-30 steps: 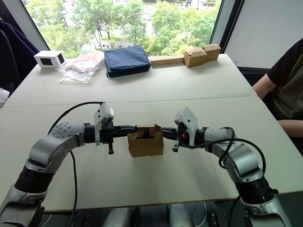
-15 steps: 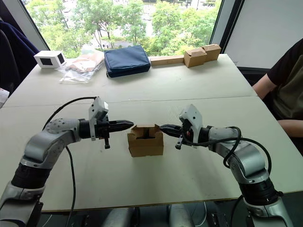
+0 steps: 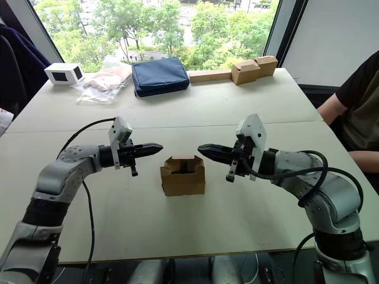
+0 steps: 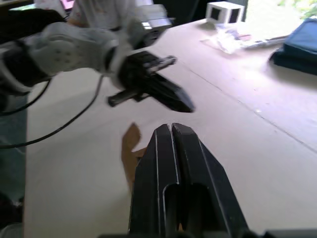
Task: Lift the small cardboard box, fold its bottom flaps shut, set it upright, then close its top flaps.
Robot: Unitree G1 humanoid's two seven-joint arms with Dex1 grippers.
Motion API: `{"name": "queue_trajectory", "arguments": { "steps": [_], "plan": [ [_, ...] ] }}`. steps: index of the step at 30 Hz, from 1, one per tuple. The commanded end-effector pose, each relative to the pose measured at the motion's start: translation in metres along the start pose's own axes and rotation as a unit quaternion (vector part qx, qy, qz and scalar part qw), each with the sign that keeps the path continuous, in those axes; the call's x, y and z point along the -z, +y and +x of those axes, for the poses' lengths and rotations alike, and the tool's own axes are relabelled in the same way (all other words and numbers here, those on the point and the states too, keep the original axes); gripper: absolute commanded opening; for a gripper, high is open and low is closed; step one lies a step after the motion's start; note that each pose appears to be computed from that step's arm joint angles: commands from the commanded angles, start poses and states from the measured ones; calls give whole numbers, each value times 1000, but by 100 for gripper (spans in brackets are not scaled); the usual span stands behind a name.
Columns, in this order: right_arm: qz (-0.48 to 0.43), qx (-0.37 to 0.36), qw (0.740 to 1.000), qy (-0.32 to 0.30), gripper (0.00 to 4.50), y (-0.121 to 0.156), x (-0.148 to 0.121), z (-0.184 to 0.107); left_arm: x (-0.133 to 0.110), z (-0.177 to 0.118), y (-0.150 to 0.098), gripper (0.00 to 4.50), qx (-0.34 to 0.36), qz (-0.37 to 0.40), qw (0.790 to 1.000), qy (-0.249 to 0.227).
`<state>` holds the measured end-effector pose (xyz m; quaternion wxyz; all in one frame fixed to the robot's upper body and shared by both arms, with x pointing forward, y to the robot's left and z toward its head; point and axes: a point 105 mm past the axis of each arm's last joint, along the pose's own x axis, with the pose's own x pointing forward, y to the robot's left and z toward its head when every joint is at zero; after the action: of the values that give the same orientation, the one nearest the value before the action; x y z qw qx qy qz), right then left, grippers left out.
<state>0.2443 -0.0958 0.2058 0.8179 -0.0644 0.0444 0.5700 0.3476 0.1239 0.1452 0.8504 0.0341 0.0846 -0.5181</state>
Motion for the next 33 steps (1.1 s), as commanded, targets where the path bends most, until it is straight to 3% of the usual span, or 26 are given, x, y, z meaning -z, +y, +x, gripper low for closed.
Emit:
{"name": "queue_trajectory", "arguments": {
  "steps": [1,7,15,19,25,33],
  "plan": [
    [-16,-39,999,21,0,21,2,4,5,8,5,4,30,12,999,13],
    [-52,-40,995,69,0,31,26,16,16,21,9,4,69,2,997,35],
    [-142,-31,986,83,0,20,36,36,11,42,0,4,129,-8,991,32],
    [-152,-27,985,82,0,14,38,39,12,42,-3,4,144,6,989,42],
    [-138,-26,988,68,0,11,32,42,-2,43,-7,4,159,-2,987,19],
    [-143,-17,985,95,0,2,38,47,0,45,-16,4,173,9,985,23]
  ]
}}
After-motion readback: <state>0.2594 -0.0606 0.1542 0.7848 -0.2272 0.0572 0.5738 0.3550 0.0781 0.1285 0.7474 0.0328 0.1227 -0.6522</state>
